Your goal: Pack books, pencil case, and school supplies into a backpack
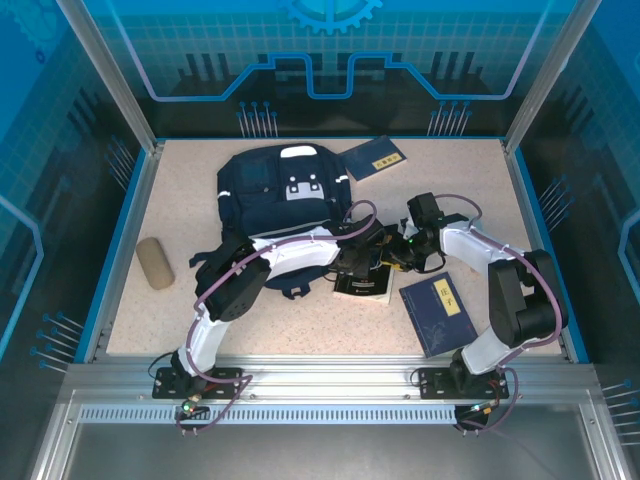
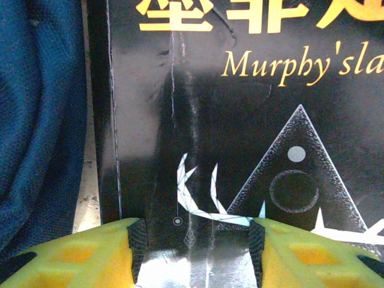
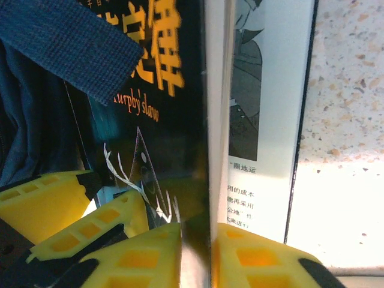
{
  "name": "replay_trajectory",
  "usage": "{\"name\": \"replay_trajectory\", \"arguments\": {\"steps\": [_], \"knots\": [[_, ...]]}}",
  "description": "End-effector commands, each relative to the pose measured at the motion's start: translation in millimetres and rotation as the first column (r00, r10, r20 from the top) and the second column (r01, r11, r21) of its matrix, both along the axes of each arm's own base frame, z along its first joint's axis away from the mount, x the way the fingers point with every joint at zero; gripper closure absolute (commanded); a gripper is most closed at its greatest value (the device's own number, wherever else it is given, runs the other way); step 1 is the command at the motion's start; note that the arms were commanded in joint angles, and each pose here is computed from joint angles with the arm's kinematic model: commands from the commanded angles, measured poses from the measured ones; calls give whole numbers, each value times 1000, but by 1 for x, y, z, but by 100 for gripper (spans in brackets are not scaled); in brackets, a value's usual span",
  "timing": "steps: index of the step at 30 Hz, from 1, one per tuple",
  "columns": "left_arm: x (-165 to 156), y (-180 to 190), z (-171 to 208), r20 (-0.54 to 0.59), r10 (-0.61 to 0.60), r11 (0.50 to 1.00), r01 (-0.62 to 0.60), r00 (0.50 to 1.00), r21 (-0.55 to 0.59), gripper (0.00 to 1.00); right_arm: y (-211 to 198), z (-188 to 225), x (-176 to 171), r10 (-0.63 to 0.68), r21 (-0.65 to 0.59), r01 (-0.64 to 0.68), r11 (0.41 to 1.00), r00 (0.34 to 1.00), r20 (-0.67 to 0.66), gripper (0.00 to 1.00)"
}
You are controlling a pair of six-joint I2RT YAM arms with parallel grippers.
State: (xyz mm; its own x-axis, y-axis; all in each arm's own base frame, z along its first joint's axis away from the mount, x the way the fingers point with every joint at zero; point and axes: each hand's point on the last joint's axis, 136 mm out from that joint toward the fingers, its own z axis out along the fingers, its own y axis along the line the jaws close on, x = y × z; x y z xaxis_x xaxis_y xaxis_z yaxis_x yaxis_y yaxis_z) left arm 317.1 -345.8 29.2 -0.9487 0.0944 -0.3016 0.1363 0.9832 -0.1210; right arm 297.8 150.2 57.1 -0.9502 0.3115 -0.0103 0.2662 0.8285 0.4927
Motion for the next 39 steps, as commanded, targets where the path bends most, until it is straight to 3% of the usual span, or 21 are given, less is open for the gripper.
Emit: {"name": "replay_trajectory", "arguments": {"steps": [1,4,11,22,29,32,36,39], "knots": [[-26,2,-12,-102,-71,997,72,992,0,47,3,1,-3,14,8,-14,1000,1000,-3,89],[-18,-3,30,-29,-113,992,112,993,-53,41,-11,9,5,18,-70,-13,997,998,68,100],[6,8,108,73,-82,962,98,994,-255,28,-18,64,29,49,-51,-35,998,952,304,100],[32,76,182,187,155,853,-36,970,-521,8,12,191,40,142,68,-232,970,775,615,100],[31,112,202,206,271,747,-71,940,-661,2,48,253,28,190,160,-429,889,663,724,100],[28,124,208,195,303,703,-80,933,-707,2,69,272,17,231,178,-531,829,614,755,100],[24,130,230,163,322,581,-59,933,-812,1,103,278,7,290,216,-639,738,589,754,100],[20,135,237,149,319,531,-46,936,-846,1,123,280,5,323,243,-689,683,583,745,100]]}}
